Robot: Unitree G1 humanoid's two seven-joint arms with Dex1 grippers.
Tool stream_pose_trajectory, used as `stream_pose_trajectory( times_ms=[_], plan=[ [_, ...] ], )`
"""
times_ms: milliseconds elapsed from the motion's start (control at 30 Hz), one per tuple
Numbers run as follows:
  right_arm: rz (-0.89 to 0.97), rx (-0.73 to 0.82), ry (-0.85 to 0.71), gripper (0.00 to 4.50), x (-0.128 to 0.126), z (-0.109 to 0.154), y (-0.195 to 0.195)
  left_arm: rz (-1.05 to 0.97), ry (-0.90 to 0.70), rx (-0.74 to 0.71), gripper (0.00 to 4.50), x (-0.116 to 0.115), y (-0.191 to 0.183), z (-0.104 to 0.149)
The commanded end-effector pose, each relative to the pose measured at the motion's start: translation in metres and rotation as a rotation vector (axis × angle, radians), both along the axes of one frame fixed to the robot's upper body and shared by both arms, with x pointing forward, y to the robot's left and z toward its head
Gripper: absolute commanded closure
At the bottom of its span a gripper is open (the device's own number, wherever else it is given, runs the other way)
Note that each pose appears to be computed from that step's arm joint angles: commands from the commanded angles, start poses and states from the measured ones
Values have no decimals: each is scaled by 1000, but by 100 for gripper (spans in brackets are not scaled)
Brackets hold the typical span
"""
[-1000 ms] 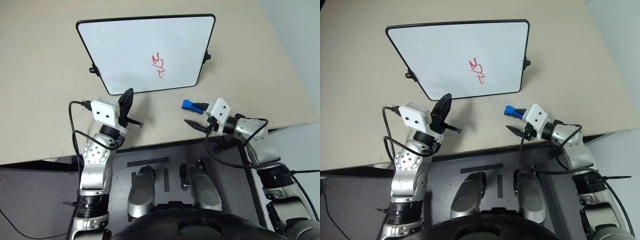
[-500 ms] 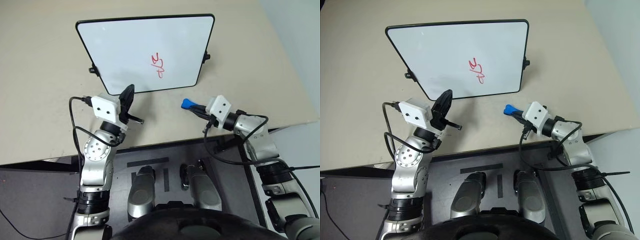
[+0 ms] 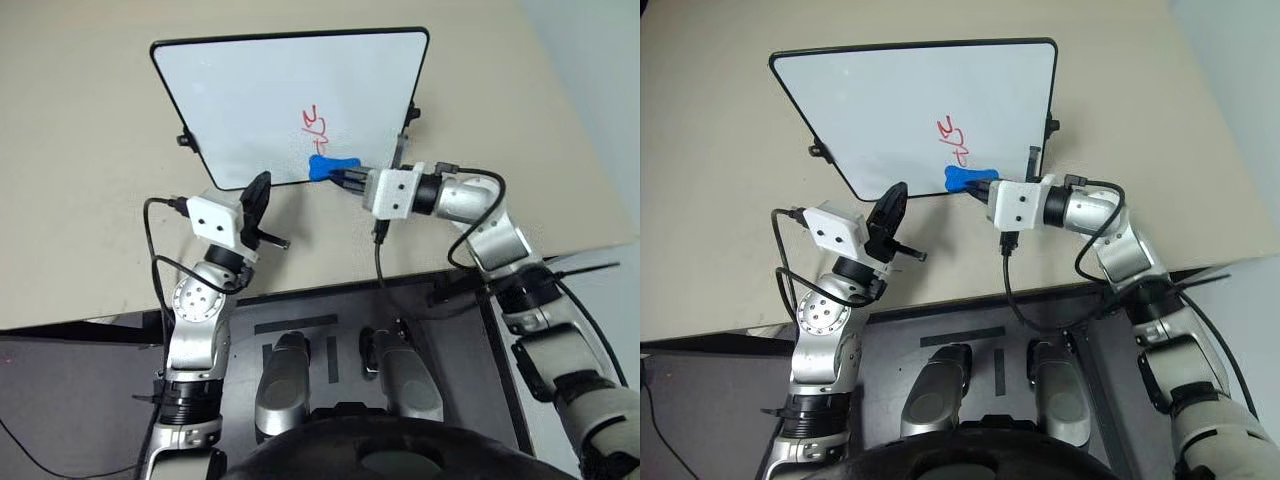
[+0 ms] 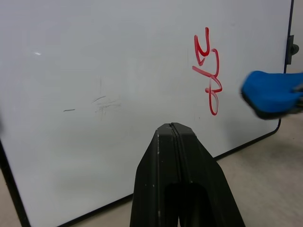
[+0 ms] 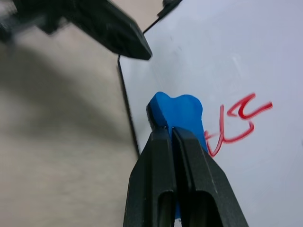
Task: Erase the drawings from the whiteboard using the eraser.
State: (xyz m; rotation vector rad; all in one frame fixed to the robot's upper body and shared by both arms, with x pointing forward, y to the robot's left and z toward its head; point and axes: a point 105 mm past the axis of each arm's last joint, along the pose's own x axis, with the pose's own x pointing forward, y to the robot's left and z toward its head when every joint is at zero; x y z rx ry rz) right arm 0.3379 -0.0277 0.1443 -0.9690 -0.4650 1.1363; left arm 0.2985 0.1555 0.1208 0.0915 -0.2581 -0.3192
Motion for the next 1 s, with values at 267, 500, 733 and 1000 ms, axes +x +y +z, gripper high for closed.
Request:
stream_pose_trajectory(
  times_ms=[267,500,733,1000],
  plan=[
    [-65,-71,-276,445,42,0,3,22,-46,2,450,-3,11,-7],
    [-94,60,-459,445,48,40,3,19,-57,2,450,-1,9,-8],
    [-103,141,-568,445,48,73,6,2,-66,-3,450,2,2,-3],
    [-68,100,-501,445,44,54,15,-9,-73,-9,450,4,-3,1]
  ],
)
